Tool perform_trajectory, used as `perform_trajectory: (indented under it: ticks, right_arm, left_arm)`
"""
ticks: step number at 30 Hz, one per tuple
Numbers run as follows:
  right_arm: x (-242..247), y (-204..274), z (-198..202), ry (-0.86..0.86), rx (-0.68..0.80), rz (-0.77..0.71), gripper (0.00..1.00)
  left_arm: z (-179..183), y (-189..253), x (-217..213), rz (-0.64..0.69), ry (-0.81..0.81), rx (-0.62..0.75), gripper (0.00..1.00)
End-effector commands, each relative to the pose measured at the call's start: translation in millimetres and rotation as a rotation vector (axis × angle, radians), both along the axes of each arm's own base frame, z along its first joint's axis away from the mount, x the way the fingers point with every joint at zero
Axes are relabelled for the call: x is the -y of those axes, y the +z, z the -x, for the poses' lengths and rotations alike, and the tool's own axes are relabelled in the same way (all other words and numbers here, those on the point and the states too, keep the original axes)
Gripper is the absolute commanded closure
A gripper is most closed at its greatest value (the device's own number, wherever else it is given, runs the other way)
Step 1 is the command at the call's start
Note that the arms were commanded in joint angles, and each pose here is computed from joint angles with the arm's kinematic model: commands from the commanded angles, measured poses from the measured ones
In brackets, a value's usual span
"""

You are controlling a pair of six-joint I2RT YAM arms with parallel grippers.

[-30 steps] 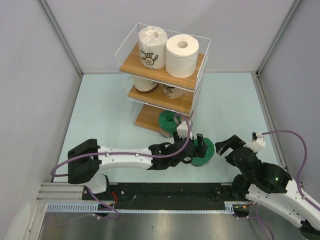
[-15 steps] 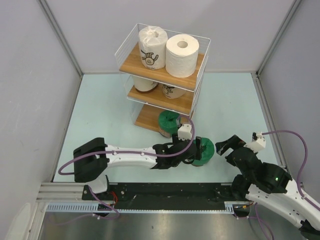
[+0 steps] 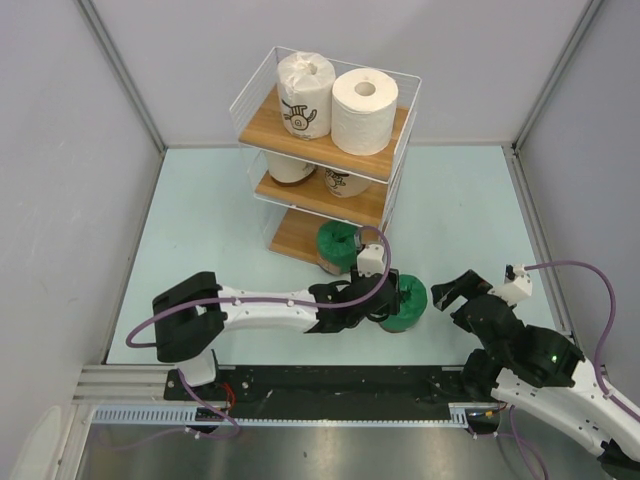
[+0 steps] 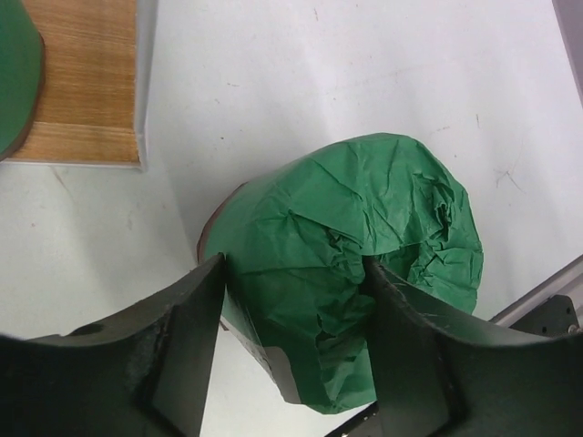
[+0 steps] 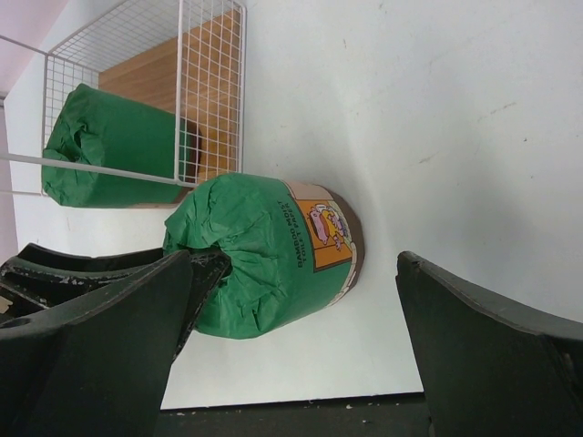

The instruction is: Place and organize the paper towels onto the shelf

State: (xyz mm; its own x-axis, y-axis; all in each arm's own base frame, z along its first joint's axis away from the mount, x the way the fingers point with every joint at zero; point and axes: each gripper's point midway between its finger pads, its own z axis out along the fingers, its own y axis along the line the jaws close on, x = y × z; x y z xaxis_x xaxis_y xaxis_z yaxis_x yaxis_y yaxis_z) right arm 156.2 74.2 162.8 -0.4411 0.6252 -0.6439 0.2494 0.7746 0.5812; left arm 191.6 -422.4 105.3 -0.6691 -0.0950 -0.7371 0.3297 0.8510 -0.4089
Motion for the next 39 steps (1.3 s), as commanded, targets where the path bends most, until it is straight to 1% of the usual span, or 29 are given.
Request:
perform_trajectory:
  ticks: [1,3,4,8,12,13,14,16,18,19,20,22,23,25,26,31,32,33,35,38,39]
  right_arm:
    - [5,16,-4,-0.035,0.042,-0.030,0.01]
    - [5,16,-3,-0.036,0.041,-0.031,0.01]
    - [5,15,-3,-0.036,0.041,-0.029,0.01]
    - [5,16,-3,-0.036,0.043,-0.033,0.00]
    - [6,16,-4,-0.039,0.043,-0.029,0.01]
    - [6,15,-4,-0.041,0.042,-0.029,0.01]
    - [6,15,-3,-0.040,0.039,-0.027,0.01]
    - [6,15,-4,-0.041,0.040,-0.026,0.01]
    - [6,15,-4,-0.042,0.040,-0.024,0.01]
    - [6,16,-4,-0.043,0.041,-0.028,0.00]
    - [6,15,-4,-0.042,0.040,-0.023,0.00]
    - [6,15,-4,-0.041,0.041,-0.027,0.00]
    - [6,15,-4,-0.043,0.041,-0.024,0.00]
    - [6,16,-4,-0.045,0.043,-0.026,0.00]
    - [7,15,-4,-0.046,0.041,-0.021,0.00]
    - [6,15,-4,-0.045,0.038,-0.021,0.00]
    - [6,14,-4,-0.044,0.037,-0.020,0.00]
    - [6,15,-4,-0.044,0.038,-0.020,0.00]
    - [5,15,-3,-0.039,0.036,-0.025,0.01]
    - [5,14,-3,-0.038,0.036,-0.028,0.00]
    - [5,15,-4,-0.040,0.038,-0.029,0.00]
  left_arm:
    - [-6,6,6,0.021,-0.003,0.000,0.41]
    - [-4,3,6,0.019,-0.015,-0.012,0.42]
    - [-5,7,10,0.045,-0.017,-0.006,0.45]
    - [-1,4,10,0.052,-0.038,-0.018,0.54]
    - [3,9,2,0.073,-0.034,-0.021,0.55]
    - [3,19,-1,0.097,-0.032,-0.014,0.55]
    - [5,16,-7,0.094,-0.029,-0.020,0.55]
    - [8,33,-14,0.136,-0.029,-0.009,0.55]
    - [13,31,-29,0.131,-0.024,-0.019,0.55]
    - [16,46,-36,0.170,-0.021,-0.013,0.55]
    - [19,36,-49,0.148,-0.010,-0.024,0.55]
    - [24,40,-64,0.177,0.010,-0.037,0.55]
    - [29,35,-85,0.159,0.034,-0.043,0.55]
    - [32,39,-105,0.183,0.073,-0.052,0.54]
    - [35,43,-125,0.194,0.096,-0.046,0.54]
    - [23,56,-187,0.231,0.282,0.036,0.53]
    - [21,51,-200,0.210,0.313,0.043,0.53]
    - [16,59,-212,0.234,0.356,0.071,0.53]
    - [8,56,-229,0.227,0.425,0.076,0.53]
    - [-6,62,-244,0.237,0.488,0.109,0.53]
    - [-10,60,-246,0.212,0.489,0.123,0.53]
